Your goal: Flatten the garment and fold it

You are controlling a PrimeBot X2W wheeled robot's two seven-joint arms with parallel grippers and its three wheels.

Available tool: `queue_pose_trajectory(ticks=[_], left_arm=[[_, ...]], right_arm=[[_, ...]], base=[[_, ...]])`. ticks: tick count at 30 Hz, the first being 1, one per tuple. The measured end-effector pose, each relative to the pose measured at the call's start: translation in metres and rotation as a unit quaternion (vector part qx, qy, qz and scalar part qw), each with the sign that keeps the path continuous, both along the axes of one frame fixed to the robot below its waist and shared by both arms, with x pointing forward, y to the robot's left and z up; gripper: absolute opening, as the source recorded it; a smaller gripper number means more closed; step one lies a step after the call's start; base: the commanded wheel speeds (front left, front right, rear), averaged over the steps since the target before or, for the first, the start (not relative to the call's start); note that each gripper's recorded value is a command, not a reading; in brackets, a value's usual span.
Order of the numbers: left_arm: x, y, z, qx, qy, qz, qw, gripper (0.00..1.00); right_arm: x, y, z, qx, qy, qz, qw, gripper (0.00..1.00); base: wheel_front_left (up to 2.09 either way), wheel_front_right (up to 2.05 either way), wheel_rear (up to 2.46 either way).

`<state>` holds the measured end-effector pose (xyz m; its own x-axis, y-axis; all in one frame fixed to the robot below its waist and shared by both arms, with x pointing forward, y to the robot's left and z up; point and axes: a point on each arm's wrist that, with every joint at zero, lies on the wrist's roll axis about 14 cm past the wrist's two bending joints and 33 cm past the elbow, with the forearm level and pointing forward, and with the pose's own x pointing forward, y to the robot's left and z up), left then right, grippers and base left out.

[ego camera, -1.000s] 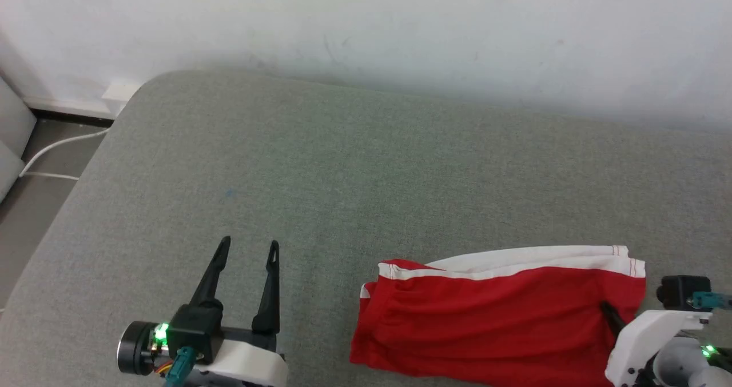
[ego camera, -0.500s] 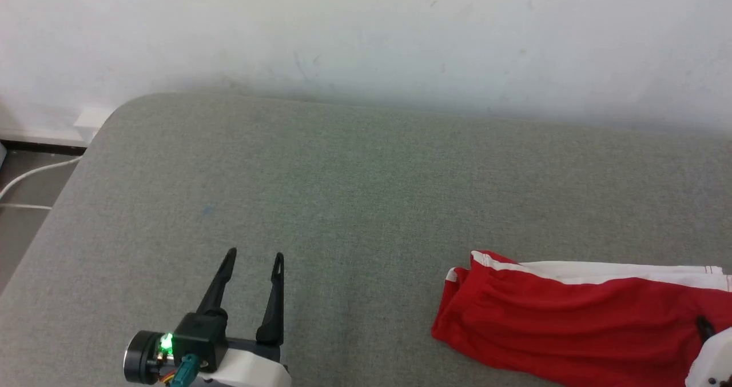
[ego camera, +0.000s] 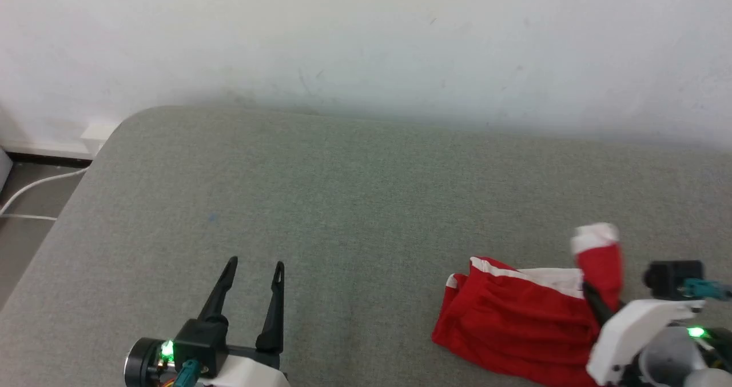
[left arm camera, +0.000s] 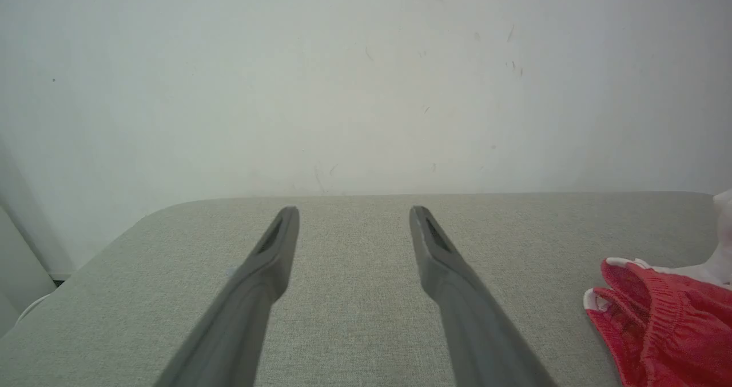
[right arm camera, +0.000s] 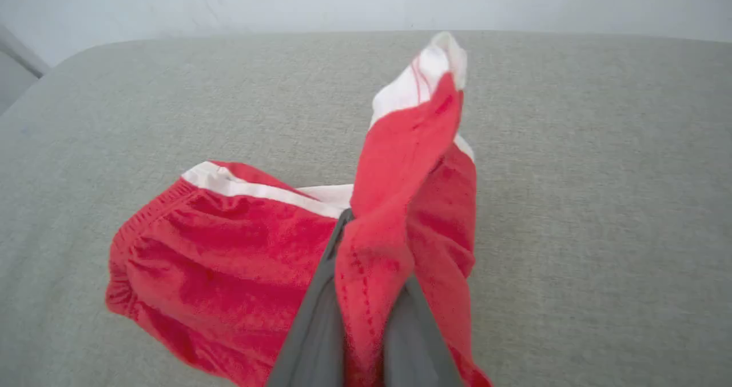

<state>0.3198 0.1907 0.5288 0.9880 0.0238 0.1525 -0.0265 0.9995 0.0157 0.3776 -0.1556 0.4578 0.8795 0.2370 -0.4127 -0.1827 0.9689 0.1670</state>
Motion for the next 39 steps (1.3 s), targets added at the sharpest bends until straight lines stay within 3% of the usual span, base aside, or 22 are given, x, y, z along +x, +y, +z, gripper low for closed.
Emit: queue_pose_trajectory(ticks=[9, 15, 16, 17, 26, 30, 34, 39], left_arm=[[-0.006, 0.008, -0.005, -0.003, 0.007, 0.015, 1.000, 1.00], [-0.010, 0.016, -0.011, -0.001, 0.019, 0.027, 0.999, 1.00], [-0.010, 0.017, -0.012, -0.002, 0.022, 0.028, 0.999, 1.00], [-0.010, 0.017, -0.013, -0.003, 0.023, 0.029, 0.999, 1.00], [-0.010, 0.022, -0.018, -0.004, 0.032, 0.040, 0.999, 1.00], [-0.009, 0.018, -0.018, -0.006, 0.031, 0.033, 0.999, 1.00], [-0.006, 0.012, -0.015, -0.007, 0.026, 0.022, 0.999, 1.00], [0.000, 0.003, -0.010, -0.007, 0.016, 0.005, 1.000, 1.00]], right_arm=[[-0.011, 0.089, 0.002, 0.037, 0.016, 0.110, 0.993, 0.00], [-0.010, 0.121, -0.012, 0.030, 0.034, 0.154, 0.987, 0.00], [-0.010, 0.124, -0.018, 0.026, 0.041, 0.160, 0.986, 0.38], [-0.010, 0.127, -0.023, 0.015, 0.044, 0.169, 0.985, 1.00], [-0.031, 0.162, -0.057, -0.030, 0.084, 0.256, 0.963, 1.00], [-0.033, 0.161, -0.059, -0.033, 0.081, 0.264, 0.961, 1.00], [-0.020, 0.152, -0.041, -0.039, 0.040, 0.255, 0.965, 1.00], [0.004, 0.135, 0.012, -0.037, -0.062, 0.233, 0.970, 1.00]], base=[[0.00, 0.00, 0.00], [0.00, 0.00, 0.00], [0.00, 0.00, 0.00], [0.00, 0.00, 0.00], [0.00, 0.00, 0.00], [0.00, 0.00, 0.00], [0.00, 0.00, 0.00], [0.00, 0.00, 0.00]])
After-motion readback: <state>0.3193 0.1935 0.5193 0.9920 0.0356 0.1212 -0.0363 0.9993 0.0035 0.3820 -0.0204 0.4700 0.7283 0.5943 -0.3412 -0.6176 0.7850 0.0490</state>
